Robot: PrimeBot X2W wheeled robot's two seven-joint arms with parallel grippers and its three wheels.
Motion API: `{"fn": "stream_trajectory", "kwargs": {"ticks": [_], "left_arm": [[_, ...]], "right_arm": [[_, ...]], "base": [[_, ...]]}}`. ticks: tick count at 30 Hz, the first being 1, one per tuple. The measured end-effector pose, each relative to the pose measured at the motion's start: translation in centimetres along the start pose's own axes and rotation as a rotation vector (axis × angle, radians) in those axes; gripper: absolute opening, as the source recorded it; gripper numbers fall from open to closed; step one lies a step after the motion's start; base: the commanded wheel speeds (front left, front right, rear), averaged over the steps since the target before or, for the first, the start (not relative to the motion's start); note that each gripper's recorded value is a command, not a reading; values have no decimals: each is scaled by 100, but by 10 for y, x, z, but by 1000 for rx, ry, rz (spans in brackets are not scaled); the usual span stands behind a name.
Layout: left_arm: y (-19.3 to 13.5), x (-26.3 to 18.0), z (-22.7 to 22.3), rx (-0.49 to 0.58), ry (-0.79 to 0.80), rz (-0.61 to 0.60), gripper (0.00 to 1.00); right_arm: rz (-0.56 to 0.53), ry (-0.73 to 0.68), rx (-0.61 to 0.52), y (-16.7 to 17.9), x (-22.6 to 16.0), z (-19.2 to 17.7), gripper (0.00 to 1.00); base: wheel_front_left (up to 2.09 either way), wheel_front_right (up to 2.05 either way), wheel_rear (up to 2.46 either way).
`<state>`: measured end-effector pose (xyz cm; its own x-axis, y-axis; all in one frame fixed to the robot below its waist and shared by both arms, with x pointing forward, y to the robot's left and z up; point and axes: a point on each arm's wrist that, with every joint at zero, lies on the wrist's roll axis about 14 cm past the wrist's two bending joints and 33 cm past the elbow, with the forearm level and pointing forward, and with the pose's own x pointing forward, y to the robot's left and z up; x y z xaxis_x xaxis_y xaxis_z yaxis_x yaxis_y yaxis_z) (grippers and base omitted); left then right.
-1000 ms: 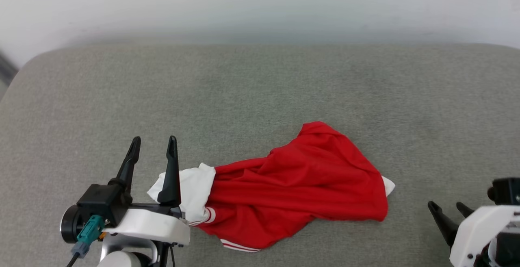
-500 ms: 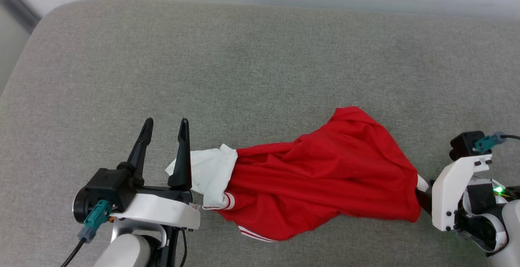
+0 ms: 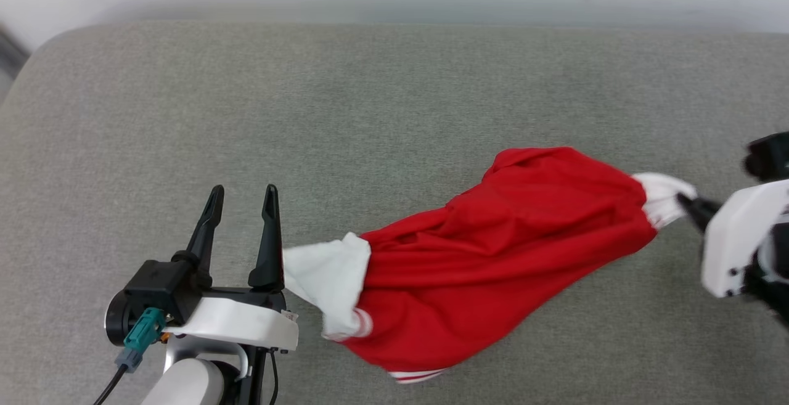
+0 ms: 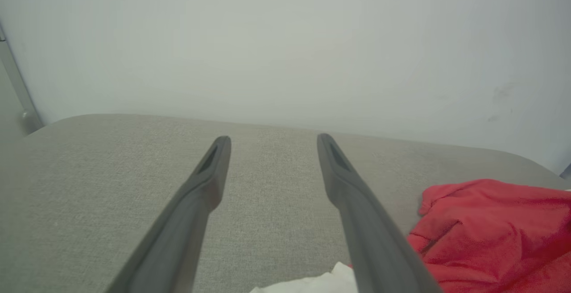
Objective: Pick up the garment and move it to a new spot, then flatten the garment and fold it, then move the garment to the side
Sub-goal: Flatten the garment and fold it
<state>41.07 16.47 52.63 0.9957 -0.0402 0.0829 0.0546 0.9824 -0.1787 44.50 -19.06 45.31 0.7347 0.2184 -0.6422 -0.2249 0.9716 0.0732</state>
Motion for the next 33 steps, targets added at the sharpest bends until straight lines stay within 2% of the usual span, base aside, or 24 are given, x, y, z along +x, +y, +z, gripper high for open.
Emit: {"fn": "stream_trajectory", "kwargs": {"ticks": [3, 5, 8, 13, 16, 17, 18, 23, 28, 33], "left_arm": [[-6, 3, 0, -3, -1, -18, 100], [-9, 4, -1, -6, -1, -27, 100], [-12, 4, -1, -9, 0, -36, 100], [-14, 4, -4, -14, 8, -41, 100], [-14, 4, -5, -14, 14, -41, 100], [-13, 4, -6, -12, 16, -41, 100], [-12, 5, -7, -10, 18, -40, 100], [-8, 0, -9, -4, 31, -28, 100], [-1, -9, -7, 6, 41, -9, 100], [4, -18, -6, 17, 57, 7, 100]], "right_arm": [[-103, -91, 35, -33, -22, 19, 0], [-167, -106, 111, -53, -34, 10, 0], [-238, -40, 238, -69, -46, -37, 0], [-288, 142, 459, -65, -53, -138, 0], [-300, 158, 522, -60, -53, -161, 0], [-301, 151, 531, -59, -53, -164, 35], [-302, 136, 538, -59, -52, -164, 100], [-335, -39, 507, -65, -53, -140, 100], [-390, -292, 384, -79, -72, -88, 100], [-388, -498, 264, -70, -89, -43, 100]], "base": [[0, 0, 0], [0, 0, 0], [0, 0, 0], [0, 0, 0], [0, 0, 0], [0, 0, 0], [0, 0, 0], [0, 0, 0], [0, 0, 0], [0, 0, 0]]}}
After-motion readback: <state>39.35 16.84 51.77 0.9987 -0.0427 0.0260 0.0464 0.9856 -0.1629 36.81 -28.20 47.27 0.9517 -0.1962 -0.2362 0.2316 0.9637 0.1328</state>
